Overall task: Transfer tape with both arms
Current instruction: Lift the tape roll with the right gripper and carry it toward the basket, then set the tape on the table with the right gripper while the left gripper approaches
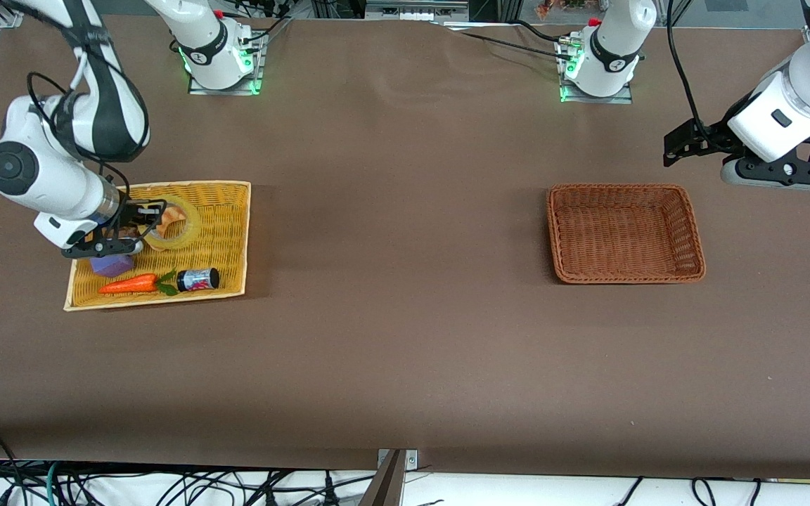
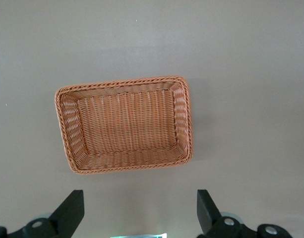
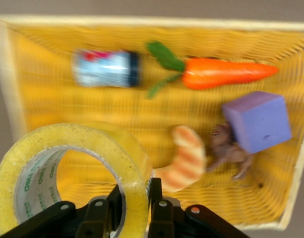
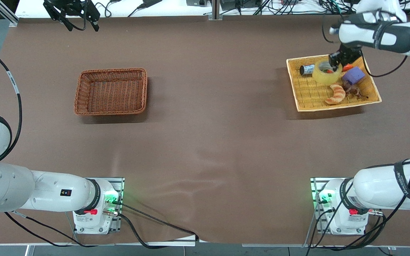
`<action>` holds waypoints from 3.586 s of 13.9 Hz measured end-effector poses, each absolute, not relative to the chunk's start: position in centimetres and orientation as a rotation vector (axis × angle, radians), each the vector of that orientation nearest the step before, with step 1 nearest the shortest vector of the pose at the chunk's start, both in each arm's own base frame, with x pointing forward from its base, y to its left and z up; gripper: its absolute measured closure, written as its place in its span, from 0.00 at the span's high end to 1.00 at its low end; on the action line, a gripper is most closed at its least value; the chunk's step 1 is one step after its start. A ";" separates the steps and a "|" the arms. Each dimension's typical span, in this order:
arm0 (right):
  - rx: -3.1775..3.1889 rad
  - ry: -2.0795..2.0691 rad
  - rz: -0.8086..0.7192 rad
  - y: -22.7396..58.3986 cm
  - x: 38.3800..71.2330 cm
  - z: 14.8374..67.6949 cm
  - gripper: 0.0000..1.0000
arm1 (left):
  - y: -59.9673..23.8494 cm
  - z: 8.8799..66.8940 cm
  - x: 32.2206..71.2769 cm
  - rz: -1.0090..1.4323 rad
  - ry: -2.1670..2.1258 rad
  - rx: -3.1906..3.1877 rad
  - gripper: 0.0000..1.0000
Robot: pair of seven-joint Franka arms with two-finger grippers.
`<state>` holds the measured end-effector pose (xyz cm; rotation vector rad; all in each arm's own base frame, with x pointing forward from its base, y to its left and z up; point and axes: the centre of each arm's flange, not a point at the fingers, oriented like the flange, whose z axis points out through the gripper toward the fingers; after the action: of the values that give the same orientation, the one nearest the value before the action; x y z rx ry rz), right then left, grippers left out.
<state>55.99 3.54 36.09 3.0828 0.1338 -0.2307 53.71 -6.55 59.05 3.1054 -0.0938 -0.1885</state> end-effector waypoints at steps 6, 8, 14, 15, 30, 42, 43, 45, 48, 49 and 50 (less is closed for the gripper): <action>3.110 -0.161 -0.152 23.3 53.3 41.0 0.23 | -6.4 59.0 53.7 -0.190 -0.089 3.105 1.00; 3.120 -0.262 -0.153 27.2 52.9 40.7 0.23 | -6.4 58.9 53.7 -0.202 -0.089 3.105 1.00; 3.164 -0.562 -0.191 41.5 50.9 35.6 0.23 | -4.0 58.8 53.9 -0.209 -0.013 3.080 1.00; 3.165 -0.587 -0.181 43.1 50.5 33.9 0.23 | -3.5 58.9 53.9 -0.208 0.009 3.055 1.00; 3.115 -0.515 -0.105 48.2 49.3 20.6 0.24 | -4.9 53.2 54.0 -0.406 -0.046 3.091 1.00; 2.992 -0.240 0.063 33.6 58.7 39.2 1.00 | -18.1 39.3 53.2 -0.392 0.168 2.981 1.00; 2.965 -0.180 0.030 30.3 59.6 40.7 1.00 | -20.2 38.3 53.2 -0.383 0.197 2.974 1.00; 2.952 -0.101 -0.056 23.8 61.2 42.7 1.00 | -24.3 36.3 52.7 -0.362 0.249 2.952 1.00; 3.018 -0.042 -0.158 12.2 63.7 45.1 1.00 | -29.0 33.2 52.1 -0.328 0.322 2.912 1.00; 3.050 -0.027 -0.184 8.1 64.2 46.1 1.00 | -30.7 32.2 51.7 -0.318 0.341 2.900 1.00; 3.067 -0.038 -0.207 4.5 64.5 47.1 1.00 | -32.5 31.3 51.2 -0.313 0.355 2.889 1.00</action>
<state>64.49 4.50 47.14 3.0667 -0.0379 -0.2066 51.20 -32.55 31.26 2.8893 0.3552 -0.3132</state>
